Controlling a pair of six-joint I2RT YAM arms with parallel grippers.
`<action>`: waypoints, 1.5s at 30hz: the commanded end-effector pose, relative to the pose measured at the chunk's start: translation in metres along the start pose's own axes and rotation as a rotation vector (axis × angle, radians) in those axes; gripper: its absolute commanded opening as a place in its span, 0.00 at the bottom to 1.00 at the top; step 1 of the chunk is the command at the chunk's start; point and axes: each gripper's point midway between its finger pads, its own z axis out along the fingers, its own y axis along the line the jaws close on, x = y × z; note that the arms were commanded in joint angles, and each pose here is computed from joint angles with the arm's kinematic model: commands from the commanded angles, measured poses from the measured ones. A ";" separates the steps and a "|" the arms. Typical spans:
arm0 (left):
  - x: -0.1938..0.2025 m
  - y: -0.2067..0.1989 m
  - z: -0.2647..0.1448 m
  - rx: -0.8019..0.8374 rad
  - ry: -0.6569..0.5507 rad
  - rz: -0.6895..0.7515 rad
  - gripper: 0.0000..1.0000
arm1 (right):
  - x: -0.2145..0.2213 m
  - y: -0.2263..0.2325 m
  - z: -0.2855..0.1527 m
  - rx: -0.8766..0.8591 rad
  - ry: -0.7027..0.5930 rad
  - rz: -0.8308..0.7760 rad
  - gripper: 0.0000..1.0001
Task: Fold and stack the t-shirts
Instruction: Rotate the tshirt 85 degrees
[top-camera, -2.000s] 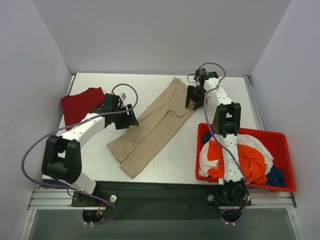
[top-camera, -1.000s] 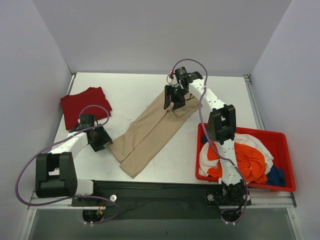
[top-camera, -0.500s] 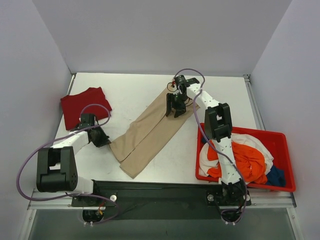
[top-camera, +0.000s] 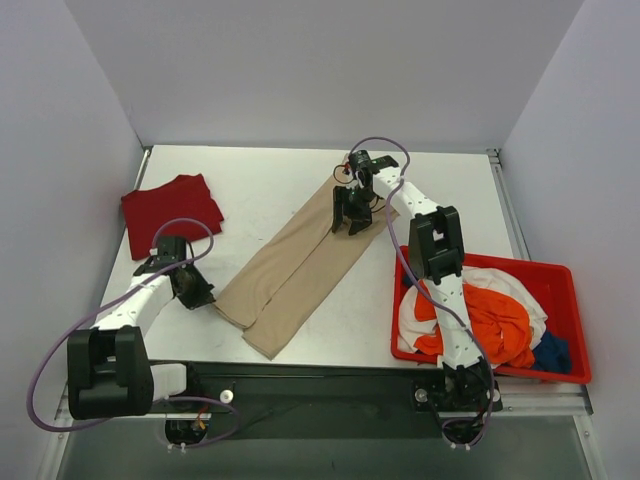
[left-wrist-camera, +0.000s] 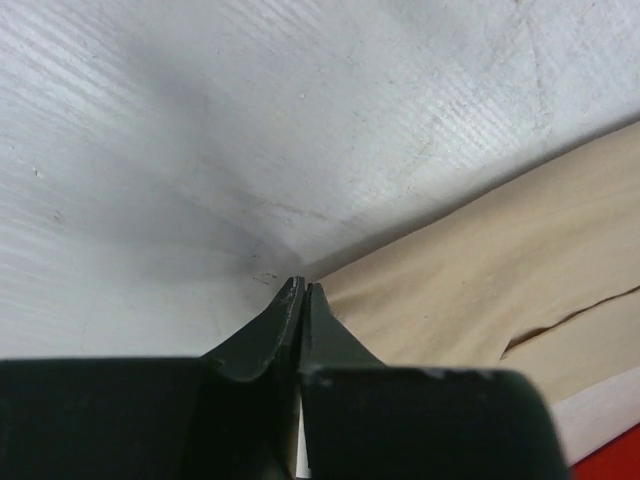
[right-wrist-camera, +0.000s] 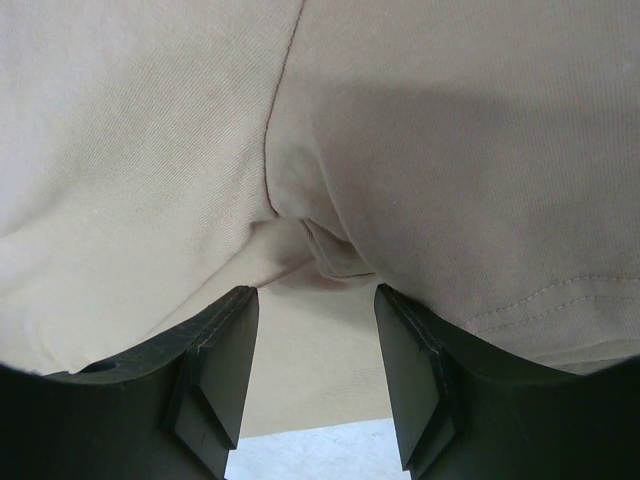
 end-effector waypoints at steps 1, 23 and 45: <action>0.004 0.008 -0.007 -0.037 0.007 -0.021 0.12 | 0.012 -0.019 0.008 0.067 0.043 0.020 0.51; 0.013 -0.115 -0.032 0.329 -0.037 0.396 0.62 | 0.011 0.004 -0.046 -0.003 -0.032 0.000 0.52; 0.120 -0.103 0.018 0.325 0.350 0.627 0.62 | 0.018 -0.073 0.001 0.293 0.000 0.138 0.52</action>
